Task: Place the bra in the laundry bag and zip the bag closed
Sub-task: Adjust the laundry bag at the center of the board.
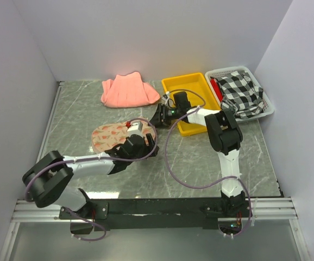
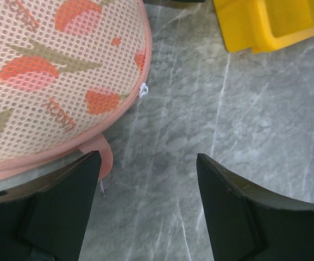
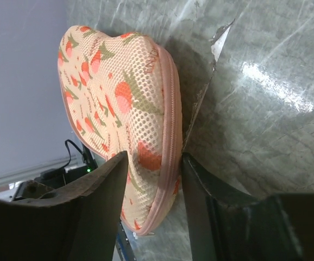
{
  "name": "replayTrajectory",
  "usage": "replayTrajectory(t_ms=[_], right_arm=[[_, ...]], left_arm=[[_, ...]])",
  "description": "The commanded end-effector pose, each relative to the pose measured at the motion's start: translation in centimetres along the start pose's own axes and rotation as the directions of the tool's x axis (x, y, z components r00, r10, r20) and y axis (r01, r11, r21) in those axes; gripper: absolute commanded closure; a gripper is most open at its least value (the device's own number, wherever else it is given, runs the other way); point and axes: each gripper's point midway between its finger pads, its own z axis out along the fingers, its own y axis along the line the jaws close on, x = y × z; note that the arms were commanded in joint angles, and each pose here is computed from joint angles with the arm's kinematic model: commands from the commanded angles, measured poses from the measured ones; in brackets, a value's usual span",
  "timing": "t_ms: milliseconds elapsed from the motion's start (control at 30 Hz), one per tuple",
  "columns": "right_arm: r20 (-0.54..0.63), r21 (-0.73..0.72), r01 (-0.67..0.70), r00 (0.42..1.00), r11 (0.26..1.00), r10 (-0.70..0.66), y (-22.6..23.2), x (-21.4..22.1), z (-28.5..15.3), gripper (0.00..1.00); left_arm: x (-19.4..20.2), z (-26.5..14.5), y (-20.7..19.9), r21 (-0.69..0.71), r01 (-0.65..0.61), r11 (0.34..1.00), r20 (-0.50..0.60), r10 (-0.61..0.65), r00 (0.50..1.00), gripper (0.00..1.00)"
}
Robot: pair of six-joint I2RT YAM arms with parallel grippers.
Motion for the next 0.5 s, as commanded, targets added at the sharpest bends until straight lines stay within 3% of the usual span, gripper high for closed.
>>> replayTrajectory(t_ms=[0, 267, 333, 467], right_arm=[[0.013, -0.055, 0.033, 0.999, 0.998, -0.032, 1.4, -1.0, 0.5, 0.52], [-0.010, -0.085, 0.011, 1.000, 0.996, -0.012, 1.4, 0.1, 0.8, 0.55], [-0.015, -0.076, 0.010, 1.000, 0.997, -0.011, 1.2, 0.4, 1.0, 0.48], [-0.016, -0.023, 0.002, 1.000, 1.000, -0.003, 0.3, 0.9, 1.0, 0.44]], left_arm=[[-1.9, 1.5, -2.5, 0.047, 0.005, 0.999, 0.059, -0.007, 0.998, 0.23], [-2.3, 3.4, -3.3, 0.045, -0.016, 0.999, 0.078, 0.013, 0.997, 0.25], [-2.6, 3.4, -3.4, 0.039, -0.007, 0.999, 0.089, 0.004, 0.996, 0.24], [-3.1, 3.6, -3.0, 0.007, -0.005, 1.000, 0.109, 0.004, 0.994, 0.25]])
